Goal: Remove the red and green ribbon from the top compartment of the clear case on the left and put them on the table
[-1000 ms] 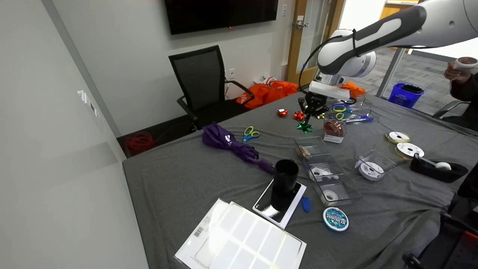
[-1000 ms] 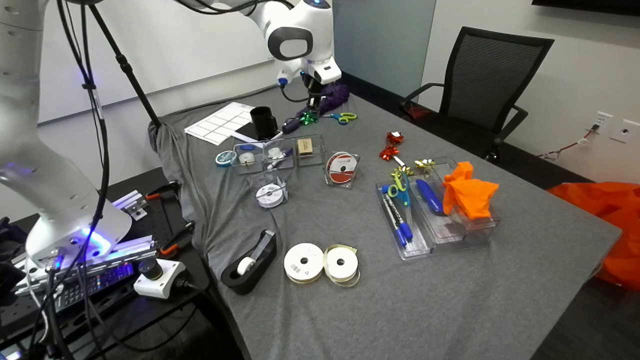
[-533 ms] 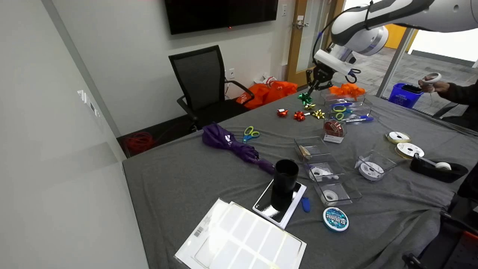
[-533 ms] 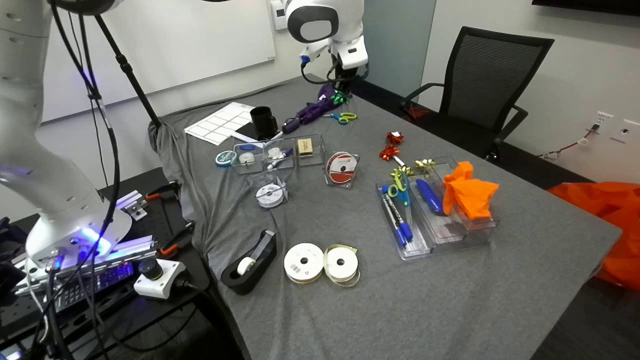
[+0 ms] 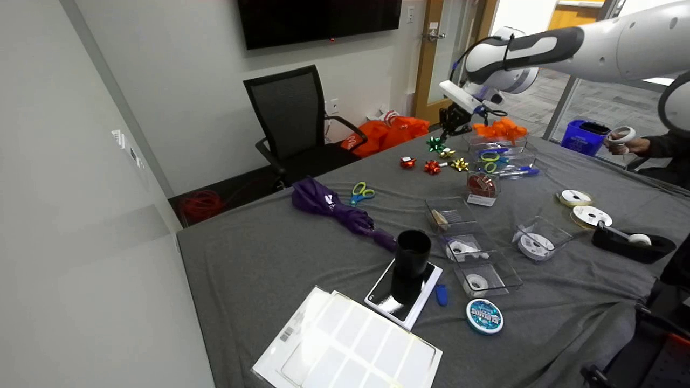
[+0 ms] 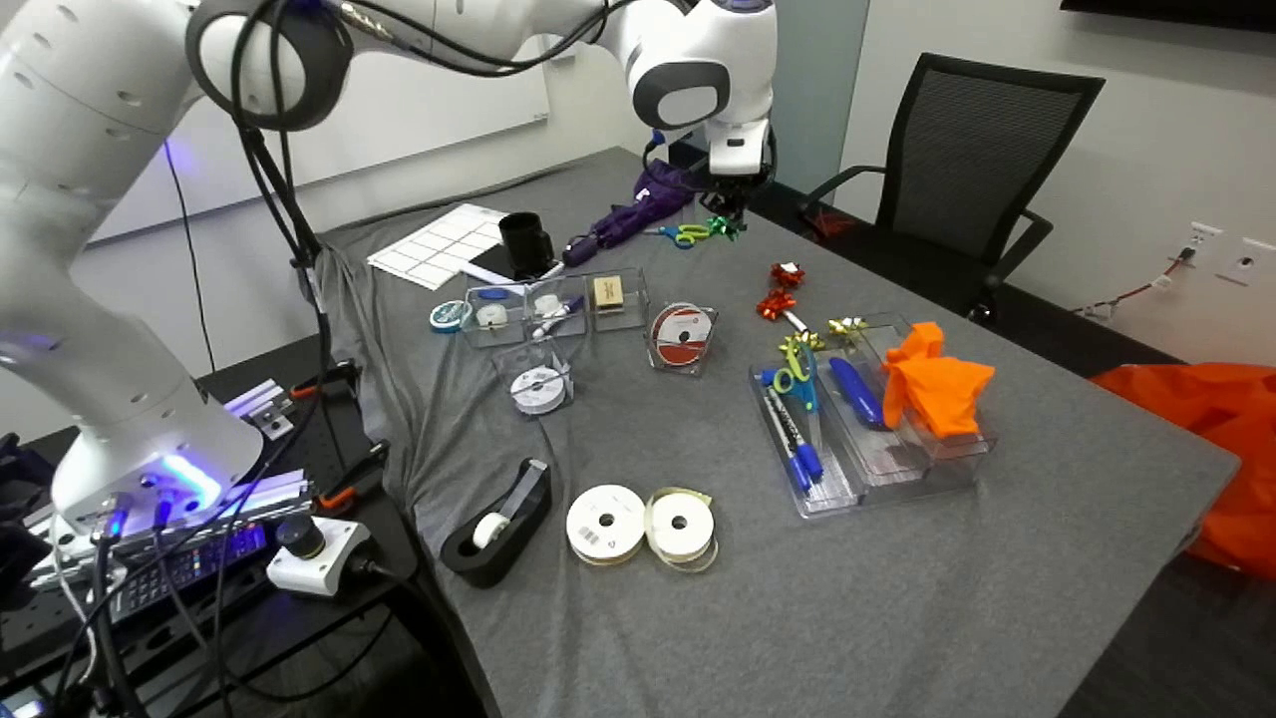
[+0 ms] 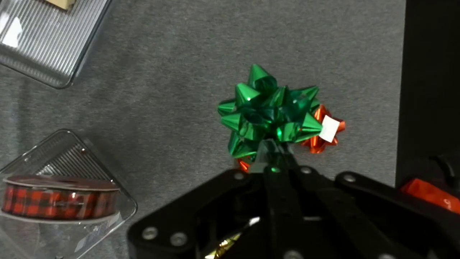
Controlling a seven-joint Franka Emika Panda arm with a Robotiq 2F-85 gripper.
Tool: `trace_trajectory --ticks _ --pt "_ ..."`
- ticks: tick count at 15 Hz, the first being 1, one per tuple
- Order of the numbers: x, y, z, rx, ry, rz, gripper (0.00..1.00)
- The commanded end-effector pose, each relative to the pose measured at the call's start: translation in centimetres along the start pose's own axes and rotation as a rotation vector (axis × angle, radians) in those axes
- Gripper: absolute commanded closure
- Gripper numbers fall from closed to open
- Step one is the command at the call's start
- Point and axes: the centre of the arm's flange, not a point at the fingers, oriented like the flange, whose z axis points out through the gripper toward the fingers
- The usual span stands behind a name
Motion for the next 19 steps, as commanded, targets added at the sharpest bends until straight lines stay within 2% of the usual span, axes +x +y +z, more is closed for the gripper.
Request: trace_trajectory --ticks 1,6,7,8,14,17,18,19 --pt "1.6 -3.8 3.8 -0.003 0.021 0.094 1.0" --pt "2.7 -4.2 7.0 -0.02 0.085 0.208 1.0" --pt "2.7 -4.2 7.3 -0.013 0.093 0.224 0.82" --pt "2.7 -4.1 7.4 -0.008 0.095 0.235 0.73" --pt "1.5 -2.8 6.8 0.006 0.064 0.195 0.32" --pt "0.1 -0.9 5.9 -0.05 0.035 0.074 0.12" --pt "-0.6 0.0 5.5 -0.091 0.025 0.027 0.05" --pt "-1.2 0.7 5.0 -0.114 0.008 -0.02 0.01"
